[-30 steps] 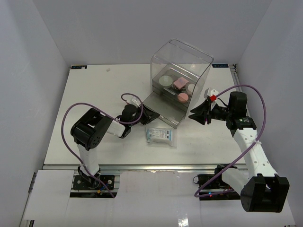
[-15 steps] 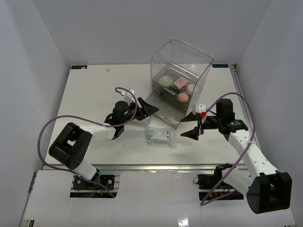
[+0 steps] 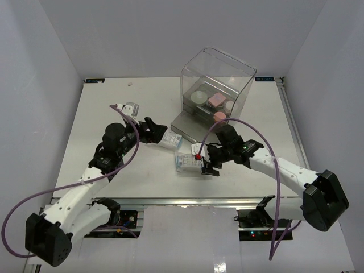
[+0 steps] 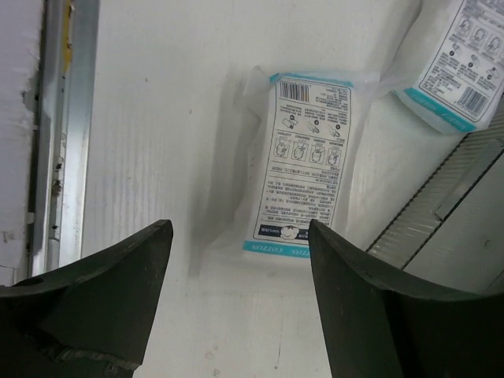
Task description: Organize the makeup
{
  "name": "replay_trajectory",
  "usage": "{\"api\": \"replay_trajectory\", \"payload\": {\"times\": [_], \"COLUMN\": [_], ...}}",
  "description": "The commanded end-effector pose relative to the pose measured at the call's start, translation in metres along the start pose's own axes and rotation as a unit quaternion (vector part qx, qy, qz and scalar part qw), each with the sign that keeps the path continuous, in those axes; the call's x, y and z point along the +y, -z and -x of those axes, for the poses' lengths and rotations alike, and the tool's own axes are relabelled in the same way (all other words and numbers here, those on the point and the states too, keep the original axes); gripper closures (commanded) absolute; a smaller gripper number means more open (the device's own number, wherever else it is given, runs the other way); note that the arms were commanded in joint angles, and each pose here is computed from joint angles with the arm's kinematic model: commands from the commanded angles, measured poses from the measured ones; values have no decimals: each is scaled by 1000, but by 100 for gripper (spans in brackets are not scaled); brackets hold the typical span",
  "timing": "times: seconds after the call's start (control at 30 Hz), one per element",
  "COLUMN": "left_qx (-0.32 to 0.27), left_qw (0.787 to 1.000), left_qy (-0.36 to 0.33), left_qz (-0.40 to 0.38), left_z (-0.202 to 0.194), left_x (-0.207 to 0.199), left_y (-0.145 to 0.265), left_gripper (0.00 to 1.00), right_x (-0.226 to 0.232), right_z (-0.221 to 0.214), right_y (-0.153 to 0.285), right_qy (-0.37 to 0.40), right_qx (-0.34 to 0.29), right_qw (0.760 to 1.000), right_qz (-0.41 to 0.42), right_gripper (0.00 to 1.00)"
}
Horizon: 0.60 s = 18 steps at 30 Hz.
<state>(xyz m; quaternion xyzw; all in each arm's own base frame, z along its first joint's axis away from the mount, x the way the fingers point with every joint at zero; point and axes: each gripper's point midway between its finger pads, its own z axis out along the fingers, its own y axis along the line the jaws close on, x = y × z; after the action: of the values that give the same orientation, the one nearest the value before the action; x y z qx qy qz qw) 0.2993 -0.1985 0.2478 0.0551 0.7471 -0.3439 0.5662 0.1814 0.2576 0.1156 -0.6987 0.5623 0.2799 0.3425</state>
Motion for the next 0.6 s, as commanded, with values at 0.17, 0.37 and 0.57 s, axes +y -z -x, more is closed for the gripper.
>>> {"api": "replay_trajectory", "payload": {"times": [0.17, 0.37, 0.57], "left_qx": [-27, -57, -63], "left_qw": [983, 981, 981], "left_qy": [-137, -138, -138], "left_qz": [115, 125, 124], "left_z": [5, 18, 21], "left_x": [44, 43, 42], "left_y": [71, 80, 83], "left_gripper": [2, 2, 2], "right_x": [-35, -33, -28], "right_z": [-9, -17, -29], "right_y": [-47, -64, -77], "right_qy": [43, 30, 21], "right_qx": [138, 158, 178], "right_qw": [988, 986, 984], "right_qz": [-47, -32, -21], "right_gripper": [22, 25, 55]}}
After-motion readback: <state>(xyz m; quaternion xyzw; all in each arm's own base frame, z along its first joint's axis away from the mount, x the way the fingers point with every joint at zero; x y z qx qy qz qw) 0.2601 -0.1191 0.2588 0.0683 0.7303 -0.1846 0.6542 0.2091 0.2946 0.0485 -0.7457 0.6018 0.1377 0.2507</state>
